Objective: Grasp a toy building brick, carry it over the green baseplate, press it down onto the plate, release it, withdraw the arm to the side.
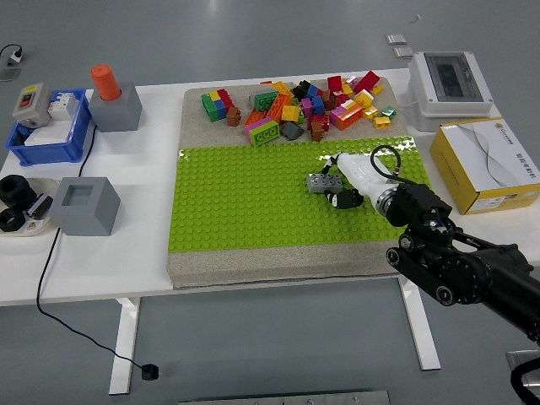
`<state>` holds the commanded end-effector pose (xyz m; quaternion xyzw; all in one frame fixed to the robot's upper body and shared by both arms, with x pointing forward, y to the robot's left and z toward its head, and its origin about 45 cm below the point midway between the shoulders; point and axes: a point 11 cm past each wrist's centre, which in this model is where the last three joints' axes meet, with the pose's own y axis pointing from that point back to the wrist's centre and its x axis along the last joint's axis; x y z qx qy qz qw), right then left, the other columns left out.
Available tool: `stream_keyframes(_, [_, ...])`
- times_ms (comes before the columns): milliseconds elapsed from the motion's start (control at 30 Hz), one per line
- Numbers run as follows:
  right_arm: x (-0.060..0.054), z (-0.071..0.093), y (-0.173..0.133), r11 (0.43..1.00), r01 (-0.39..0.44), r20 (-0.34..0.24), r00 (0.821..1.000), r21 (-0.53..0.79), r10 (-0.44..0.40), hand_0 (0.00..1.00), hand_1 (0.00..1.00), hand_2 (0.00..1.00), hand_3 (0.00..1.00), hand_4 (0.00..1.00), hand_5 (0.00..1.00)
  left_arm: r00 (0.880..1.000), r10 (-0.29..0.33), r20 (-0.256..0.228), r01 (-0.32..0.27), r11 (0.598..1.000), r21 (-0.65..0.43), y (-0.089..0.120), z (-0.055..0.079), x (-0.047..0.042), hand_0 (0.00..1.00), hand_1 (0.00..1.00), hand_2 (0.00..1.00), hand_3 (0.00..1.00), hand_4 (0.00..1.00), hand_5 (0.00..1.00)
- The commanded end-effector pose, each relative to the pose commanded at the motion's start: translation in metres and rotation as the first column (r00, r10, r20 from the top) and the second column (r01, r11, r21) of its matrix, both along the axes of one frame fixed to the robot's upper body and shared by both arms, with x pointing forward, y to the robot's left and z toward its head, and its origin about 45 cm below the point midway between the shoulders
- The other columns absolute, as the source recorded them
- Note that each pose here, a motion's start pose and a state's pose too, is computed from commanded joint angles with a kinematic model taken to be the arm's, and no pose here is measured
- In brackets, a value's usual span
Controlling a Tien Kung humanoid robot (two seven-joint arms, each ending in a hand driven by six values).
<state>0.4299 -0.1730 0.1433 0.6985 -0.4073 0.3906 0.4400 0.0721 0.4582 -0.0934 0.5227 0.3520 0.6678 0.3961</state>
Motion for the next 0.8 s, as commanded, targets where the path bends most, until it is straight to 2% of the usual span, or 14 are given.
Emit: stream_keyframes(800, [0.0018,0.0001,-0.0045,1.0,0.015,0.008,1.0,0.011,-0.015,0.43,0.748,0.877,0.69,0.637,0.206,1.0,-0.003,0.018,0.003,1.0,0.009,0.0002,0.0007,0.0027,0.66,0.605,0.591,0.678,0.646,0.266])
